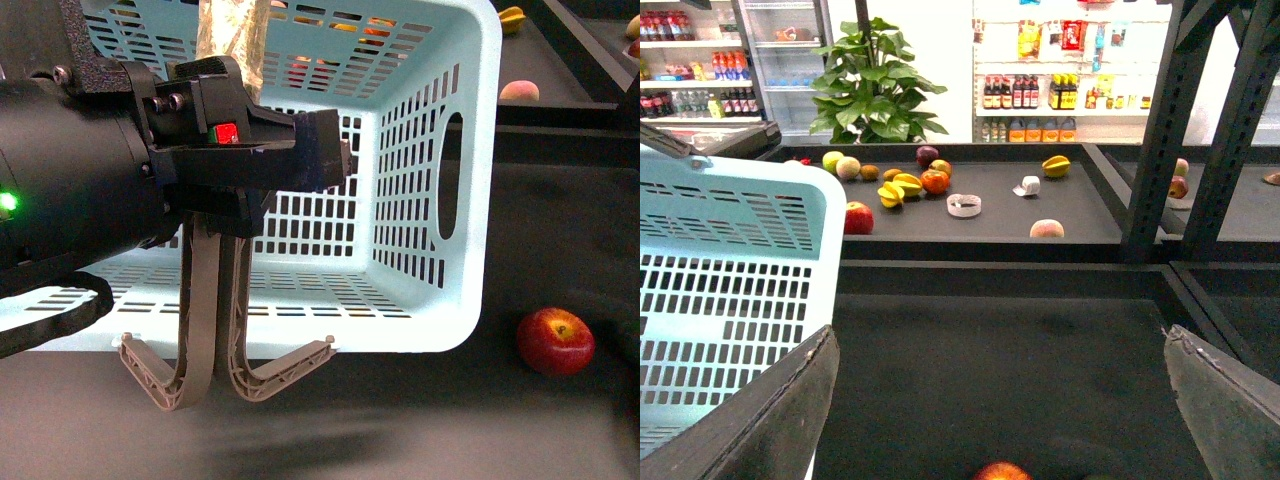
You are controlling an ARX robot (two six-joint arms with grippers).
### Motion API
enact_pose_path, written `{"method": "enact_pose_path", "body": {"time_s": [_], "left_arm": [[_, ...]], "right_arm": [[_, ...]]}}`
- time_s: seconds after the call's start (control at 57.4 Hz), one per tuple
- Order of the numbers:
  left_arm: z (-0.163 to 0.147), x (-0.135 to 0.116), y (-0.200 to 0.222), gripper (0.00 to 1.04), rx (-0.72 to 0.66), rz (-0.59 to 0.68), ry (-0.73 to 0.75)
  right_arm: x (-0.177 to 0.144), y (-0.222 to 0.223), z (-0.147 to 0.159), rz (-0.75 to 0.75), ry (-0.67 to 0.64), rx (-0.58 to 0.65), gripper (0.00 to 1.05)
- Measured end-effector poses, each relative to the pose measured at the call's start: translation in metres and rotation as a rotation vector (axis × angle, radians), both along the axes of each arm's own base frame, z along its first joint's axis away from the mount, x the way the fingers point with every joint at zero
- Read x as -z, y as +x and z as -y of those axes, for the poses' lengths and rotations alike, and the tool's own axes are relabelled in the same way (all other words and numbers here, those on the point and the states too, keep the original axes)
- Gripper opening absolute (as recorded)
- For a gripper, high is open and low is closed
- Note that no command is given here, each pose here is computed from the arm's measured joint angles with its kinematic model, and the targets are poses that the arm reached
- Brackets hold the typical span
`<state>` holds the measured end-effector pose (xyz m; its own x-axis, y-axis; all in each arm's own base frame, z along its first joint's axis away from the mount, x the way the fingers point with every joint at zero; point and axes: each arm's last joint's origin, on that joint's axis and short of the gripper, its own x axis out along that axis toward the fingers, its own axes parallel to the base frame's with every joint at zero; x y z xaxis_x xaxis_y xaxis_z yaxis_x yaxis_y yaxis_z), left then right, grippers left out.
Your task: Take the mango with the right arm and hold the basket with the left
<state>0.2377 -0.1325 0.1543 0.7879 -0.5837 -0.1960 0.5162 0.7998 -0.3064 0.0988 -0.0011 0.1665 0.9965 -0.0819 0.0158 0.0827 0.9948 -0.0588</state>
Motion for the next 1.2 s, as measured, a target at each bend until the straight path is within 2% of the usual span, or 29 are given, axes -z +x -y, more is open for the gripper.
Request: {"method": "enact_pose_path", "body": {"time_s": [0.105,0.331,0.628,0.872,1.046,1.203], "left_arm": [[0.0,0.0,0.0,0.08,0.0,0.0,0.0],[0.0,0.0,0.0,0.08,0.0,0.0,0.0],[0.0,0.0,0.0,0.08,0.001,0.0,0.001],[0.0,0.0,0.0,0.08,0.001,0.0,0.001],[0.0,0.0,0.0,0.08,0.0,0.0,0.001],[0.0,0.0,0.0,0.08,0.001,0.0,0.001]], "right_arm": [[-0.004,0.008,0.008,0.007,-0.113,0.136,0.97],[0.007,0.038,0.032,-0.088,-0.186,0.178,0.97],[0.056,0.074,0.053,-0.355,-0.149,0.13,0.97],[0.108,0.099,0.07,-0.502,-0.114,0.175,0.97],[0.156,0.11,0.082,-0.636,-0.041,0.211,0.97],[0.181,0.119,0.089,-0.692,-0.011,0.23,0.97]]}}
